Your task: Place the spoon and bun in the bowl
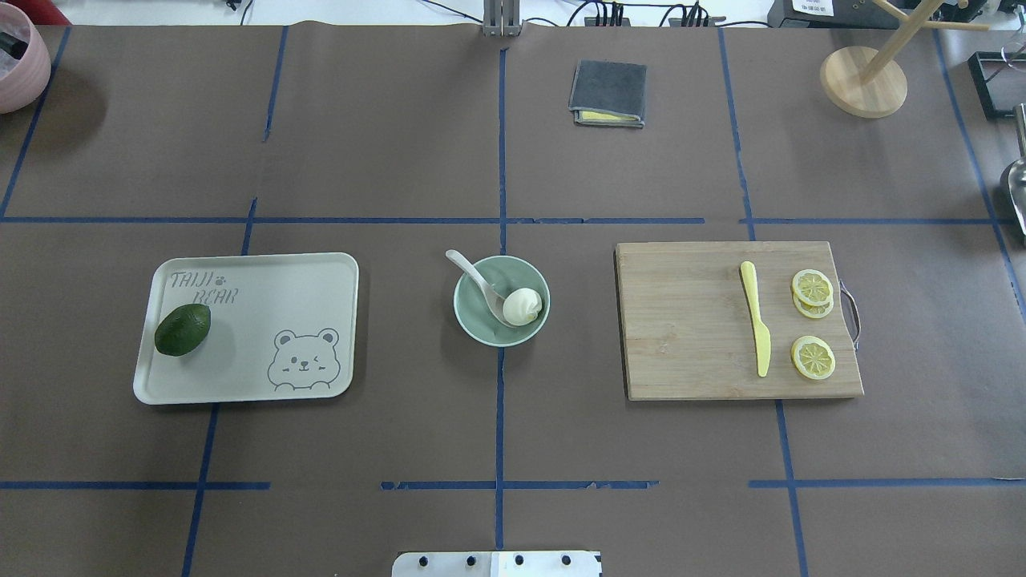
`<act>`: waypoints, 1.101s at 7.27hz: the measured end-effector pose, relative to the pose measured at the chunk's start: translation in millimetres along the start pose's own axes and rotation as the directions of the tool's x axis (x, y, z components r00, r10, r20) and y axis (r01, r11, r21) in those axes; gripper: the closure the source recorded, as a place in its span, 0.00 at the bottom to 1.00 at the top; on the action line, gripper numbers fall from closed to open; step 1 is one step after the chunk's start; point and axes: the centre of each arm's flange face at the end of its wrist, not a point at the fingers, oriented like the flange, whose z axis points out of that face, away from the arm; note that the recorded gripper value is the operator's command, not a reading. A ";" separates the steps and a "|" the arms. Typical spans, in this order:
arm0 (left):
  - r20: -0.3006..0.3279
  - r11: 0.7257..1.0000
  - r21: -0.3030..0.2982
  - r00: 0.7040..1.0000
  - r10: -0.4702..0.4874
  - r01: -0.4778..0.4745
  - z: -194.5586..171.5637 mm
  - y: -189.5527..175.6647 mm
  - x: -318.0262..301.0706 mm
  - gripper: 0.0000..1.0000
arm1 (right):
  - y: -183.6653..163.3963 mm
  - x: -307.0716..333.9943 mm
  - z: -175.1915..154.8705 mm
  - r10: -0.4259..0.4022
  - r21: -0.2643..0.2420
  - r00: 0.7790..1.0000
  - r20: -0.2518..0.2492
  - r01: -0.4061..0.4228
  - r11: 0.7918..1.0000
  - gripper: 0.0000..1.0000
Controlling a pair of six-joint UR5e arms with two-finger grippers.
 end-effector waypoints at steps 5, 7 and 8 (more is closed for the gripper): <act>-0.001 1.000 -0.009 1.000 -0.009 0.009 4.0 3.5 -3.6 0.00 | 24.8 9.8 14.3 0.043 -0.002 0.997 0.057 -0.043 0.999 0.00; -0.001 1.000 -0.010 1.000 -0.010 0.010 4.2 3.7 -3.8 0.00 | 24.3 8.1 14.0 0.043 0.002 0.996 0.072 -0.043 0.999 0.00; -0.001 1.000 -0.010 1.000 -0.009 0.009 4.0 3.6 -3.5 0.00 | 24.3 7.9 13.9 0.042 0.003 0.996 0.074 -0.043 0.999 0.00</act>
